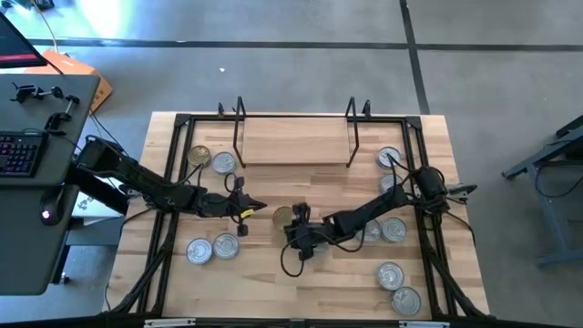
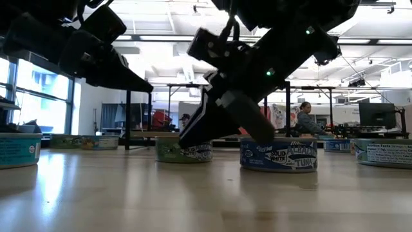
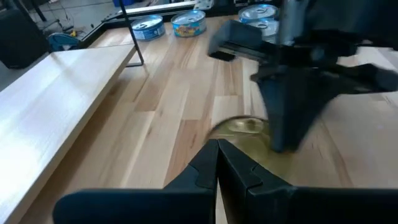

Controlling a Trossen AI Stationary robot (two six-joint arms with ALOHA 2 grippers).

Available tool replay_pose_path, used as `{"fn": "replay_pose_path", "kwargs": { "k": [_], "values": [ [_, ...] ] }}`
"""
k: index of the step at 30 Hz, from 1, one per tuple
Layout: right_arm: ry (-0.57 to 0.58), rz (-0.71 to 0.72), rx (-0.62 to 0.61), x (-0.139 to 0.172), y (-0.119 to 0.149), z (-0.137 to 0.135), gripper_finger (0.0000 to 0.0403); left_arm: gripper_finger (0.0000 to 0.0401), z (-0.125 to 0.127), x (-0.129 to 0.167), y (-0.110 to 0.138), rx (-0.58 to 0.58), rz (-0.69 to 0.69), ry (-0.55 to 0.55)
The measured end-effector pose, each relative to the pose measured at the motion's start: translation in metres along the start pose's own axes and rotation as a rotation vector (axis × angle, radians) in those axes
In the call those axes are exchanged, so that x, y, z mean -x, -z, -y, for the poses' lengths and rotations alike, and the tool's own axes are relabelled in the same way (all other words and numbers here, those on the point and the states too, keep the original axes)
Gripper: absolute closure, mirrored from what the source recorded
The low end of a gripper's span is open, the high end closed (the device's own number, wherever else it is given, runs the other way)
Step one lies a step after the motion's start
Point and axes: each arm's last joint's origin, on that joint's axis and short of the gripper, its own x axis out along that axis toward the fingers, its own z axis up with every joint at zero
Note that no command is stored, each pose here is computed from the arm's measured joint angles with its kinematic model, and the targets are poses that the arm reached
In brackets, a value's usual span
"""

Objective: Stack canned seafood by type on shelf
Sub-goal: Put the light green tuna can on the shelf

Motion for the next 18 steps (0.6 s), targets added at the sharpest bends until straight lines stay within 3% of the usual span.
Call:
{"fn": "replay_pose_path", "kwargs": {
  "k": [3, 7, 18],
  "values": [
    [0.056, -0.023, -0.007, -0.002, 0.002, 0.006, 0.0396, 0.0401, 0.004, 0.003, 0.002, -0.104, -0.020, 0.040],
    [0.065, -0.044, -0.090, -0.008, 0.006, 0.022, 0.0399, 0.0401, 0.013, 0.010, 0.006, -0.254, -0.052, 0.053],
    [0.051, -0.071, -0.107, 0.002, 0.005, 0.045, 0.0403, 0.0401, 0.026, 0.021, 0.009, -0.285, -0.062, 0.026]
  ]
}}
